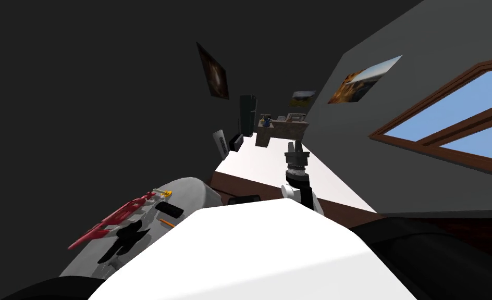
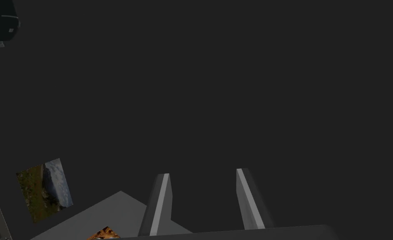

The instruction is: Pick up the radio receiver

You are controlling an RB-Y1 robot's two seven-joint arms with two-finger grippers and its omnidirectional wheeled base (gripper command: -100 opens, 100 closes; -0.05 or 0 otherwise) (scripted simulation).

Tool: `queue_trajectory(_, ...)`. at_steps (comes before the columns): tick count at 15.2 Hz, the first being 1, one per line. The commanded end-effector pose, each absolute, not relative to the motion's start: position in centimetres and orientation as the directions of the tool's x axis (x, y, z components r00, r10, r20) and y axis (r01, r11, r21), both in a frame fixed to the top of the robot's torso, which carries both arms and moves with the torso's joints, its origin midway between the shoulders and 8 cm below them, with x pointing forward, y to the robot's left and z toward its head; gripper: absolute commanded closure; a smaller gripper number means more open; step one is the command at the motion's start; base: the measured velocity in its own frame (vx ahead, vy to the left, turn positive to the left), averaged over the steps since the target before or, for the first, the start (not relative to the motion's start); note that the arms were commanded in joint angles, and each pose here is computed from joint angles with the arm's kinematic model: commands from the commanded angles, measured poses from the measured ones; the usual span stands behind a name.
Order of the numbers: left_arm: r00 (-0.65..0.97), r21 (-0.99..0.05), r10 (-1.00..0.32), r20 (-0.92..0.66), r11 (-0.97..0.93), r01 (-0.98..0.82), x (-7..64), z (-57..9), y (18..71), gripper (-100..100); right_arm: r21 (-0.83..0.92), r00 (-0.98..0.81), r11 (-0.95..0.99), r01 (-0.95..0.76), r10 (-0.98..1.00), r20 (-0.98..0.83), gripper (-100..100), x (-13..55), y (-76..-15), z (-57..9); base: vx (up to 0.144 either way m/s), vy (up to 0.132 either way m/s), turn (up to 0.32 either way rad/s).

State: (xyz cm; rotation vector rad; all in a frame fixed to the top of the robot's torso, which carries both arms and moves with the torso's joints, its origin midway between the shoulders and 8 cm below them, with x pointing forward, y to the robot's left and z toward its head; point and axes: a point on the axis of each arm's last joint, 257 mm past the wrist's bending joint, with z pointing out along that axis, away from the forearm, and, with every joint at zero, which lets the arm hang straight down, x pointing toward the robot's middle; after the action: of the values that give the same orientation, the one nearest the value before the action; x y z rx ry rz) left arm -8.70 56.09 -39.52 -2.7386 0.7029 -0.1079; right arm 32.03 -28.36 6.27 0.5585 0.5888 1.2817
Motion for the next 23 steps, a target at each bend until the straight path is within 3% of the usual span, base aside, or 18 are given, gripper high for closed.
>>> queue_trajectory(1,0.893,-0.272,-0.450,-0.002,-0.859,-0.433,-10.2,-39.5,55.5,-100,0.678,0.182,0.196,-0.708,0.979,-0.093,0,32.0,-28.4,6.3,0.036,0.013,-0.127)
queue_trajectory(8,0.924,-0.187,-0.382,0.005,-0.908,-0.375,-13.3,-39.1,54.1,-100,0.678,0.182,0.196,-0.708,0.979,-0.093,0,32.0,-28.4,6.3,0.032,0.013,-0.125)
queue_trajectory(14,0.922,-0.198,-0.387,0.007,-0.904,-0.378,-12.5,-41.2,54.3,-100,0.678,0.182,0.196,-0.708,0.979,-0.093,0,32.0,-28.4,6.3,-0.013,0.013,-0.015)
queue_trajectory(15,0.922,-0.199,-0.387,0.007,-0.904,-0.378,-12.5,-41.3,54.3,100,0.678,0.182,0.196,-0.708,0.979,-0.093,0,32.0,-28.4,6.3,-0.005,0.003,-0.001)
queue_trajectory(23,0.921,-0.197,-0.390,0.004,-0.903,-0.382,-13.1,-39.2,54.3,100,0.678,0.182,0.196,-0.708,0.979,-0.093,0,32.0,-28.4,6.3,0.010,-0.006,0.006)
